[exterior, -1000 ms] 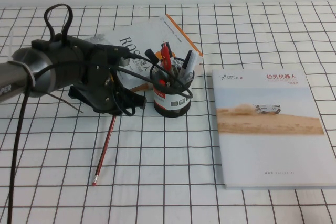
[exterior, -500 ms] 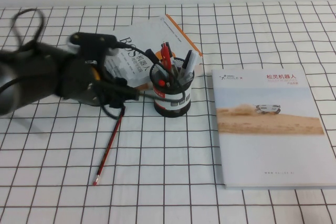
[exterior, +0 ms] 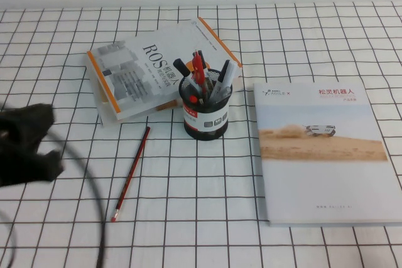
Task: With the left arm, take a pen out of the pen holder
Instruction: 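Take a marker out of the pen holder and lay it on the table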
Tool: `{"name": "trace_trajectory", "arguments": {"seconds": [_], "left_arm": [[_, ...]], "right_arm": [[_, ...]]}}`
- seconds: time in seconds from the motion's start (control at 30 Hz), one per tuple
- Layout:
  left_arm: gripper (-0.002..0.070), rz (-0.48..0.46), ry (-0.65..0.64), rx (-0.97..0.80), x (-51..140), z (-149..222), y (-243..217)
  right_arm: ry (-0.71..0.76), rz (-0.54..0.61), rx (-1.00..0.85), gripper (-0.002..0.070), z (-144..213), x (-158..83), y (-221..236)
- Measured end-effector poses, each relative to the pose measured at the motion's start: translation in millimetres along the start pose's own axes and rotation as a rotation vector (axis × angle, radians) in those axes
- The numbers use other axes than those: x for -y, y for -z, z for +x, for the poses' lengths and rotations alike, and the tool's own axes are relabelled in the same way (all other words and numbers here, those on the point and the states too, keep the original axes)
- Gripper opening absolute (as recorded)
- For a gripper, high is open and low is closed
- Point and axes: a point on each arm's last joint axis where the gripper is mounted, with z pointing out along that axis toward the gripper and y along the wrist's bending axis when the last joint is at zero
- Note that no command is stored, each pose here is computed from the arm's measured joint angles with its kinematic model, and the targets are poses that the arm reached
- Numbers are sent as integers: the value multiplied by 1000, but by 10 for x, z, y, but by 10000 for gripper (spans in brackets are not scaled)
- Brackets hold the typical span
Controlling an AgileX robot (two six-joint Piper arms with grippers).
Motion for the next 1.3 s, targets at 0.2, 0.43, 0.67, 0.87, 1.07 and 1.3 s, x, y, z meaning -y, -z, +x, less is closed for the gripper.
{"name": "trace_trajectory", "arguments": {"seconds": [0.2, 0.43, 0.67, 0.87, 1.07, 1.3], "left_arm": [[0, -31, 45, 105, -80, 278, 478], [0, -86, 49, 89, -152, 491, 606], [0, -117, 25, 53, -180, 533, 605], [0, -124, 33, 59, -189, 575, 581], [0, -147, -22, 181, -222, 813, 612], [0, -329, -64, 392, -318, 1221, 660]], "right_arm": [[0, 0, 0, -13, 0, 0, 0], [0, 0, 0, -13, 0, 0, 0], [0, 0, 0, -13, 0, 0, 0], [0, 0, 0, -13, 0, 0, 0], [0, 0, 0, -13, 0, 0, 0], [0, 0, 0, -13, 0, 0, 0]]}}
